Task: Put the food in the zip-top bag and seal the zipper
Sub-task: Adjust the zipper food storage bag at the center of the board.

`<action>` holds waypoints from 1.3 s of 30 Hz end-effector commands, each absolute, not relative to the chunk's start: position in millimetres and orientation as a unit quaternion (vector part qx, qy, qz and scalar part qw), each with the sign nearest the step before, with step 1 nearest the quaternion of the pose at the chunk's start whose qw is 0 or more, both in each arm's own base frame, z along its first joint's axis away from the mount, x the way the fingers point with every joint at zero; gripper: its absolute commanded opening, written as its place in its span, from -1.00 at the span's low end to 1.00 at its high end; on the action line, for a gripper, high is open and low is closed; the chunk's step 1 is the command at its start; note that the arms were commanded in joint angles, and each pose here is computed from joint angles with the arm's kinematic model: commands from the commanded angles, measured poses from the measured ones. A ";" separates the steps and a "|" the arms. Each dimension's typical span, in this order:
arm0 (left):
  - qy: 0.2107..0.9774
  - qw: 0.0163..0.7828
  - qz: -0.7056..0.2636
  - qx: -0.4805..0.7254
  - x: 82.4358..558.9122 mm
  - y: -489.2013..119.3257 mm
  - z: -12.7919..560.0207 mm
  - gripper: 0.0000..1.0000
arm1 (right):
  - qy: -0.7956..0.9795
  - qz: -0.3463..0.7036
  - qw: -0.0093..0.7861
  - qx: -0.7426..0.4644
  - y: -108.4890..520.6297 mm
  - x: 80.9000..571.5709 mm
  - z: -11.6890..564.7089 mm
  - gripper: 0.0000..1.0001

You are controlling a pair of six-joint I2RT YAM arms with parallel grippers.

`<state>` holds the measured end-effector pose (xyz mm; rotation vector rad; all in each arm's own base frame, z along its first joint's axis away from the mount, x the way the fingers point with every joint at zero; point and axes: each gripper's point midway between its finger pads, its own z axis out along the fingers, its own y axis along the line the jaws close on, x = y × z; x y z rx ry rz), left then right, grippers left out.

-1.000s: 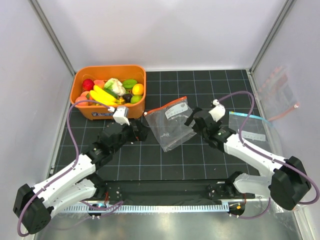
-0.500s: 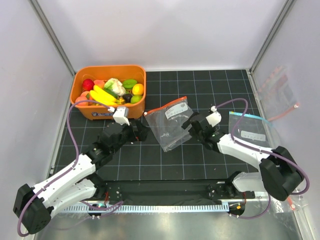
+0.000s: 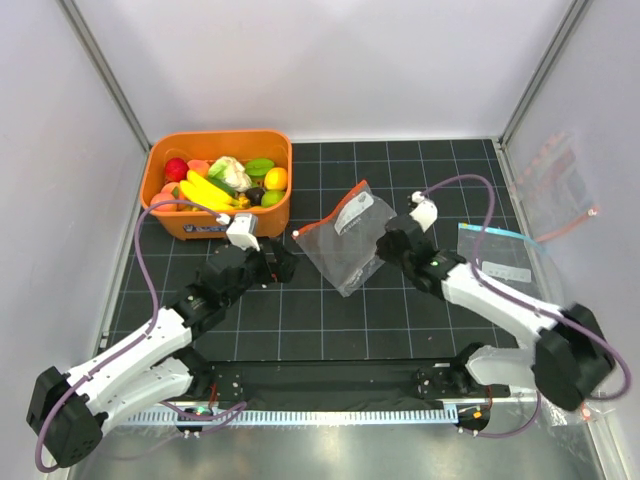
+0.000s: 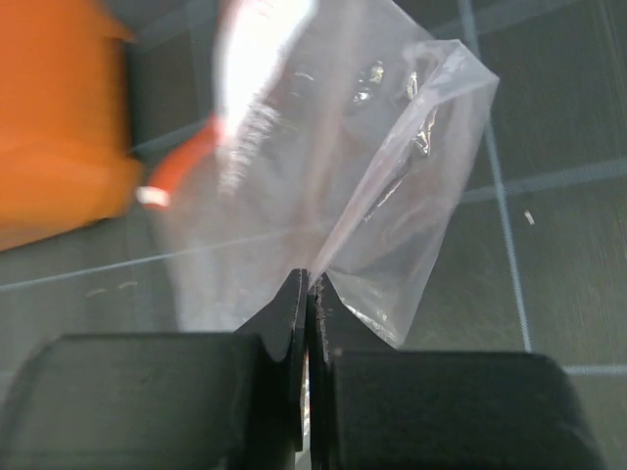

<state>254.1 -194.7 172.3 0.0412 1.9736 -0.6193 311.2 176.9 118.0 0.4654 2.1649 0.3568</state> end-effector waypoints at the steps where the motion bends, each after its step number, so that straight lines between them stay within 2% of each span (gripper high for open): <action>1: 0.806 0.530 -0.264 0.020 260.1 -198.7 193.5 0.99 | 0.828 0.216 0.510 0.086 189.6 308.2 183.3 -0.98; 8: 0.805 0.535 -0.255 0.015 261.8 -195.0 195.8 0.99 | 0.840 0.213 0.498 -0.032 190.2 279.7 237.5 -0.98; 12: 0.797 0.549 -0.252 0.006 261.2 -188.1 205.1 1.00 | 0.798 0.337 0.482 -0.132 224.2 238.6 269.2 -0.98; 18: 0.765 0.591 -0.253 -0.025 251.5 -164.1 225.1 0.99 | 0.742 0.490 0.387 -0.243 273.0 186.7 284.3 -0.98; 22: 0.751 0.610 -0.250 -0.041 247.7 -151.6 231.2 0.99 | 0.736 0.524 0.346 -0.253 286.8 181.9 277.7 -0.98; 23: 0.750 0.612 -0.247 -0.045 247.5 -149.4 230.7 0.99 | 0.747 0.514 0.346 -0.241 286.5 189.1 271.8 -0.82; 24: 0.750 0.613 -0.247 -0.046 247.3 -148.7 231.2 0.99 | 0.758 0.503 0.346 -0.232 286.4 196.3 264.3 -0.56; 25: 0.751 0.612 -0.245 -0.047 247.3 -147.9 230.1 0.99 | 0.781 0.478 0.339 -0.216 283.7 205.7 253.7 -0.09; 26: 0.751 0.611 -0.245 -0.047 247.5 -148.3 230.4 0.99 | 0.807 0.444 0.334 -0.199 281.9 219.3 235.7 0.27; 28: 0.756 0.607 -0.241 -0.045 248.8 -149.1 227.5 0.99 | 0.858 0.329 0.371 -0.134 253.2 256.3 210.4 0.56; 31: 0.762 0.601 -0.236 -0.043 251.4 -151.7 224.9 0.99 | 0.878 0.210 0.424 -0.070 211.2 284.2 199.2 0.61; 35: 0.775 0.592 -0.217 -0.047 255.4 -150.2 217.6 0.99 | 0.873 0.191 0.444 -0.065 205.4 282.2 204.6 0.61; 39: 0.793 0.579 -0.170 -0.075 259.0 -134.8 205.3 1.00 | 0.866 0.182 0.455 -0.098 228.0 273.0 201.4 0.66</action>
